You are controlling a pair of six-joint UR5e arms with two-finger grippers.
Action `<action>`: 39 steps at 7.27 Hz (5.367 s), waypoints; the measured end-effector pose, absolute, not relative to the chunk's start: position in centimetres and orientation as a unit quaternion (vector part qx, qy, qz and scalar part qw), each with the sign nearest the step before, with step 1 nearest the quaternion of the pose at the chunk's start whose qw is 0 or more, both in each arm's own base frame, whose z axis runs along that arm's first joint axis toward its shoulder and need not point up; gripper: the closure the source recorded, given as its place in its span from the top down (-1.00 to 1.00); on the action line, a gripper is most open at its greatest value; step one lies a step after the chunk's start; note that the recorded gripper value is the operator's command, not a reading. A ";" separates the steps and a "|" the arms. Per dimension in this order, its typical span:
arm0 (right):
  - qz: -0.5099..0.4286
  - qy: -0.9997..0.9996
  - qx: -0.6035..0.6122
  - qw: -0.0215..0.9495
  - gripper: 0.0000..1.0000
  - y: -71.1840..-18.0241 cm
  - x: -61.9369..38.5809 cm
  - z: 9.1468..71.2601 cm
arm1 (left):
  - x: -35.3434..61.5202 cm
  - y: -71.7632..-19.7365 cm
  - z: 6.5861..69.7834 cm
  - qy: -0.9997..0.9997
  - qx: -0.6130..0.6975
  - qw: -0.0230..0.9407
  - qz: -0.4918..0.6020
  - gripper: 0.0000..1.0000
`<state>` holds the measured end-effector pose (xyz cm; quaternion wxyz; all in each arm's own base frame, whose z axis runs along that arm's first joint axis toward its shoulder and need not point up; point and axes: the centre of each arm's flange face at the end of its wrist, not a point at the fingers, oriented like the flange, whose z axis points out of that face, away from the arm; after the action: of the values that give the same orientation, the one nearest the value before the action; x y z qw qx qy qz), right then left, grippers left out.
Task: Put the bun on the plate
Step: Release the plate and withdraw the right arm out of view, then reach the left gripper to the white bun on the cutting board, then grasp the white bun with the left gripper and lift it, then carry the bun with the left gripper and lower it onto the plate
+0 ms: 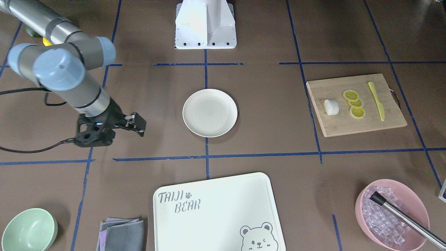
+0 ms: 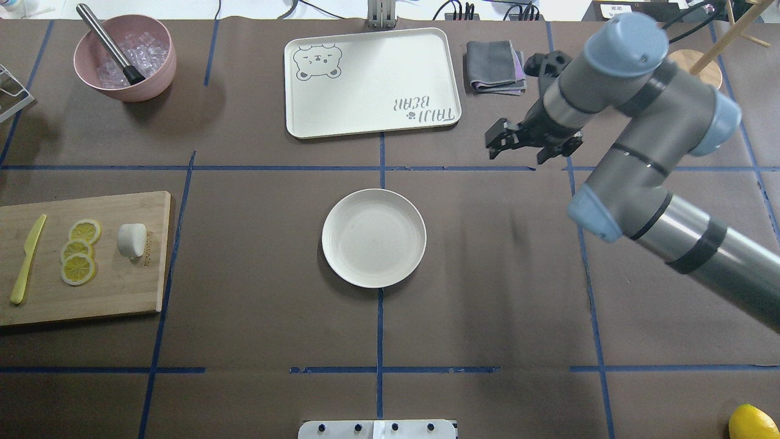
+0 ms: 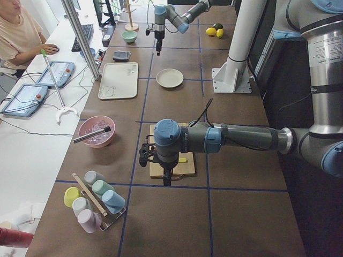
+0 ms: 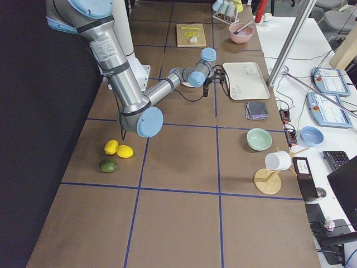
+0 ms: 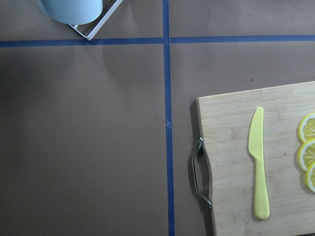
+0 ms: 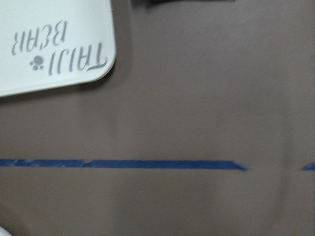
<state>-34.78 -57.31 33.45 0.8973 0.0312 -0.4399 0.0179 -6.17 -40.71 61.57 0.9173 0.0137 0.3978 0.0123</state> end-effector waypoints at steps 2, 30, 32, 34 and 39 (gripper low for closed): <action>-0.052 -0.401 0.062 0.913 1.00 -60.3 -21.6 37.8 | -6.1 -42.8 59.8 0.396 0.033 0.917 0.020 1.00; -0.086 -0.367 0.028 0.926 1.00 -42.9 6.6 62.4 | 36.3 -50.0 40.7 0.408 0.015 0.913 0.002 -0.40; -0.085 -0.368 0.028 0.926 1.00 -42.9 6.6 62.4 | 42.3 -52.2 31.2 0.415 -0.007 0.909 -0.026 -0.40; -0.085 -0.368 0.028 0.925 1.00 -42.9 6.6 62.3 | 52.2 -52.9 22.1 0.421 -0.023 0.906 -0.046 -0.39; -0.084 -0.368 0.029 0.926 1.00 -42.9 6.6 62.1 | 64.3 -49.1 18.6 0.422 -0.012 0.906 -0.032 0.55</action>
<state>6.61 -42.88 62.10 0.9256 0.0292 -0.3680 -0.0840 64.26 -49.12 18.57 0.9059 -0.0120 0.4221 -0.0322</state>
